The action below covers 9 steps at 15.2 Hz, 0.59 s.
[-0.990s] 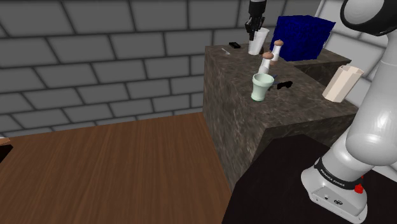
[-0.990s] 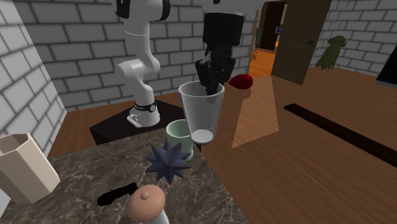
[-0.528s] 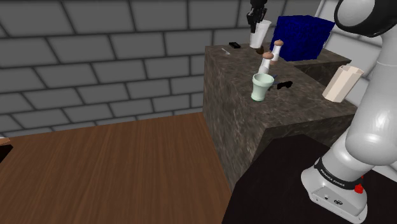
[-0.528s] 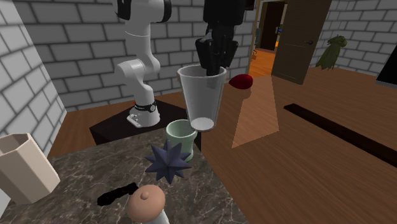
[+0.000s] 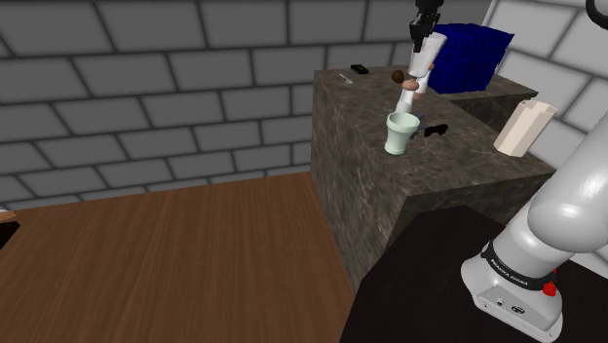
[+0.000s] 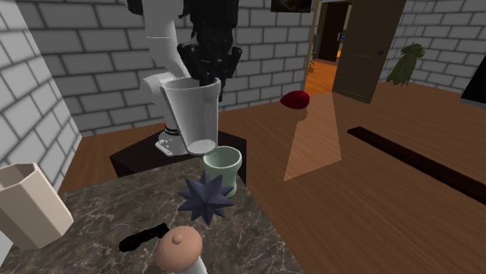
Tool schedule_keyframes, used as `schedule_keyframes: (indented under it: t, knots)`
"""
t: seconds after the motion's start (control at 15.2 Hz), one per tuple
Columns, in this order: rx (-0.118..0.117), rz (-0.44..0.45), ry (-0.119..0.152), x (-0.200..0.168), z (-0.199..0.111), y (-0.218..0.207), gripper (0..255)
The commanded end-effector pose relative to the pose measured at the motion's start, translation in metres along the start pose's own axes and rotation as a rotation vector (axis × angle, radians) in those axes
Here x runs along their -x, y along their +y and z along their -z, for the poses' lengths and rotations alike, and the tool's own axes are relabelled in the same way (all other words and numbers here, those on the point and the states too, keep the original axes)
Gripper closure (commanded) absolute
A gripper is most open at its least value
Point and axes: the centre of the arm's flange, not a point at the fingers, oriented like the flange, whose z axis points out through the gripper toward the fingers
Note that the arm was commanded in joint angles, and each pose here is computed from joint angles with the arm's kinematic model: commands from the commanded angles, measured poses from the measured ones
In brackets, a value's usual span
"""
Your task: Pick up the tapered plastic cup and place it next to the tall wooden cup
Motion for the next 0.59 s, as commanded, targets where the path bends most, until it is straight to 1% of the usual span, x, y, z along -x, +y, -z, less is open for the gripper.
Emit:
schedule_keyframes:
  t: [0.0,0.53]
  knots:
    - [0.000,0.001,0.000,0.022,-0.002,0.013,255]
    - [0.000,0.001,0.000,0.115,-0.010,0.062,255]
